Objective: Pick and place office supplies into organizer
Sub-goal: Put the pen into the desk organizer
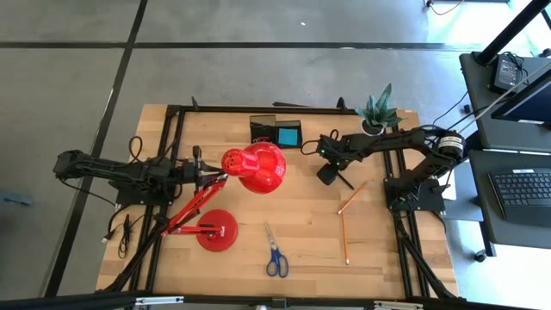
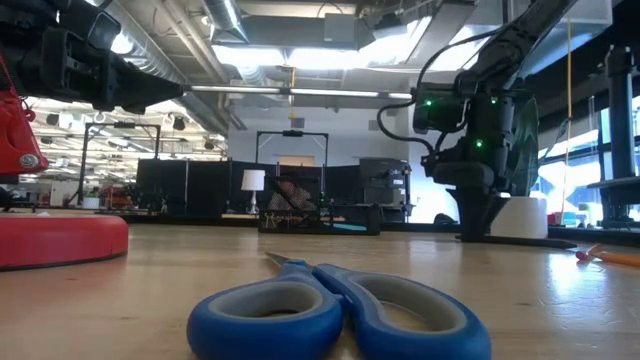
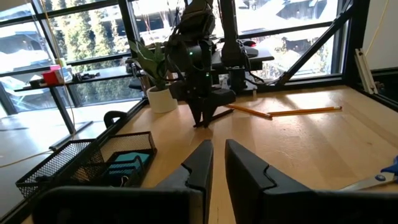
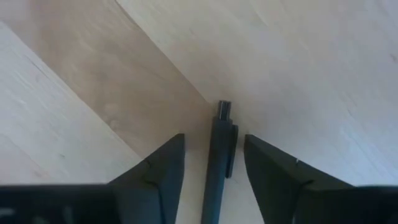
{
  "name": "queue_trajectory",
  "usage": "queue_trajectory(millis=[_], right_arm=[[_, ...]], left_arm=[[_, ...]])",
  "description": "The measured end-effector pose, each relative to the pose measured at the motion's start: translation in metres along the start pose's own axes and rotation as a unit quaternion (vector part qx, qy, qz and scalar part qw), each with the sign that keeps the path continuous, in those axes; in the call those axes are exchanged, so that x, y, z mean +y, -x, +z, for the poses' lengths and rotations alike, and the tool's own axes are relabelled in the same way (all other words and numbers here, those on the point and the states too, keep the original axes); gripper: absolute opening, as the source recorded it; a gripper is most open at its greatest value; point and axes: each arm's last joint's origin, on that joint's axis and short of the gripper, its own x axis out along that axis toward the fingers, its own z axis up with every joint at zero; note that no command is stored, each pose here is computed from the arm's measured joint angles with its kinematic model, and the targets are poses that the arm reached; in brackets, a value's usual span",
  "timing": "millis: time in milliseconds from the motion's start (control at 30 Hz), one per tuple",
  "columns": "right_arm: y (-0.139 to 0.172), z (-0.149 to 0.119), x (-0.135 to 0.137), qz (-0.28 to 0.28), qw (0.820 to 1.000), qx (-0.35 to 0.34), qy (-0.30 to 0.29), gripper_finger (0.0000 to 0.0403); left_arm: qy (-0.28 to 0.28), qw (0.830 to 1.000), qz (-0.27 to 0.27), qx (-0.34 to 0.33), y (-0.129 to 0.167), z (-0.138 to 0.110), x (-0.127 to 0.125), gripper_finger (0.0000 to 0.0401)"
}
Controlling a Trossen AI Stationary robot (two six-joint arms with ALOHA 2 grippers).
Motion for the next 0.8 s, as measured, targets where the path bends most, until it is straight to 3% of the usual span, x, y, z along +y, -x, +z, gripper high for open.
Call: queue_trajectory(millis=[533, 800], right_arm=[[-0.0003, 0.0006, -0.0002, -0.006, 1.000, -0.007, 0.009, 0.0069], [-0.0004, 0.0011, -0.0001, -0.006, 1.000, -0.010, 0.006, 0.0058]], left_arm=[[0.000, 1.000, 0.000, 0.000, 0.0000, 0.0000, 0.0000, 0.0033], [0.000, 1.000, 0.000, 0.000, 0.0000, 0.0000, 0.0000, 0.0033]])
